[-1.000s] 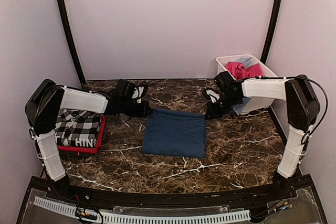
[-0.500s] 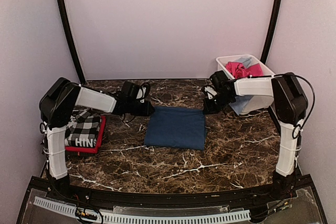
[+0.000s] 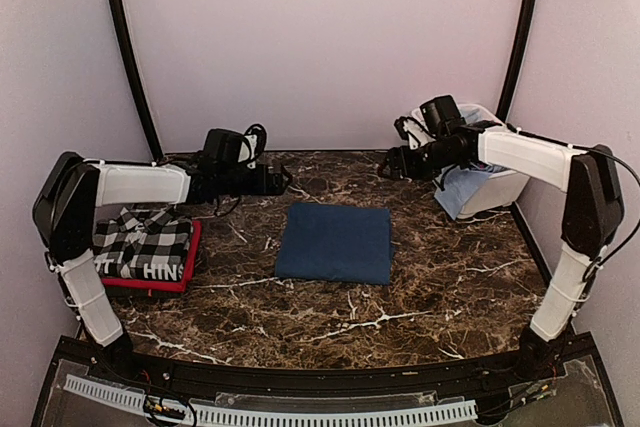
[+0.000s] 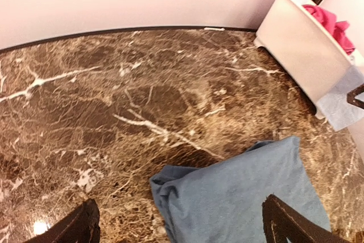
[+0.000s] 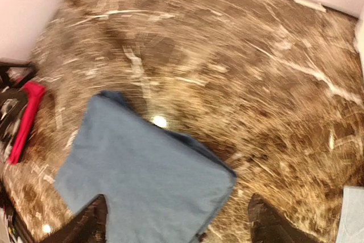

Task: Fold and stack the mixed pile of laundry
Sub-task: Move the square folded T-shirt to the center of the board.

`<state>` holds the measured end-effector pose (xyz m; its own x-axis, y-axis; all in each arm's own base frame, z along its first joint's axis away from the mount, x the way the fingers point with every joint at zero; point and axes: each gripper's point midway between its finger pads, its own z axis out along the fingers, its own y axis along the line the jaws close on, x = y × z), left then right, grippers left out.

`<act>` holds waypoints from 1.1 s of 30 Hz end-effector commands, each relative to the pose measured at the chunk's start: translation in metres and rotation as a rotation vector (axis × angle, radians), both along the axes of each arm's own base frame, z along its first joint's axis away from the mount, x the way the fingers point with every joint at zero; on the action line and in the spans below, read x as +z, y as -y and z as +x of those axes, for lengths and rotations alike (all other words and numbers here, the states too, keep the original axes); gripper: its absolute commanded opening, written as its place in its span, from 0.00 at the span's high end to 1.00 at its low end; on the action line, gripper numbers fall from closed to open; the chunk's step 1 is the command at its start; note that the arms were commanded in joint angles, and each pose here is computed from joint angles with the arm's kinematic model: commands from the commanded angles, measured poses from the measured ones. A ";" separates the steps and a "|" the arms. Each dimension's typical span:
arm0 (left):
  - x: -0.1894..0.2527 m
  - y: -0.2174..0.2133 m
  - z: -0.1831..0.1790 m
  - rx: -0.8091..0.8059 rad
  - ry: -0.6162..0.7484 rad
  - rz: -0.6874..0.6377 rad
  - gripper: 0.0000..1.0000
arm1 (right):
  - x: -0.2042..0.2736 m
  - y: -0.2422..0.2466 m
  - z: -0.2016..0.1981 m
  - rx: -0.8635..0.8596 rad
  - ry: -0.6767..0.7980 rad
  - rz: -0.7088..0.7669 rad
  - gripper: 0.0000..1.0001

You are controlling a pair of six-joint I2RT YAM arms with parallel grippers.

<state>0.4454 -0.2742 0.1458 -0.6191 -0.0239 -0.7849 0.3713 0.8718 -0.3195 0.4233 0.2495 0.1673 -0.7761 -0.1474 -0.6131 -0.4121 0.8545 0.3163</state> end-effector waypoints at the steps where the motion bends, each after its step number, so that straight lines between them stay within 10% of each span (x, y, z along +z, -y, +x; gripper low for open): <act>1: 0.020 0.020 -0.028 -0.141 -0.042 -0.047 0.01 | 0.009 -0.043 -0.041 0.151 -0.063 0.164 0.10; 13: 0.007 0.105 -0.035 -0.428 -0.207 -0.455 0.01 | -0.023 -0.092 -0.016 0.187 -0.207 0.425 0.07; 24: -0.069 0.071 0.022 -0.182 -0.320 -0.377 0.01 | -0.096 -0.071 0.029 0.118 -0.278 0.324 0.09; 33: 0.027 0.034 -0.009 -0.143 -0.030 -0.110 0.01 | 0.032 -0.077 0.017 0.189 -0.046 0.359 0.11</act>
<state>0.4520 -0.3246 0.0848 -0.8136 -0.0853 -0.5751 0.3615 0.7005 -0.6153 0.4477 0.3167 0.0941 -0.8979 -0.0787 -0.4330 -0.3739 0.6555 0.6562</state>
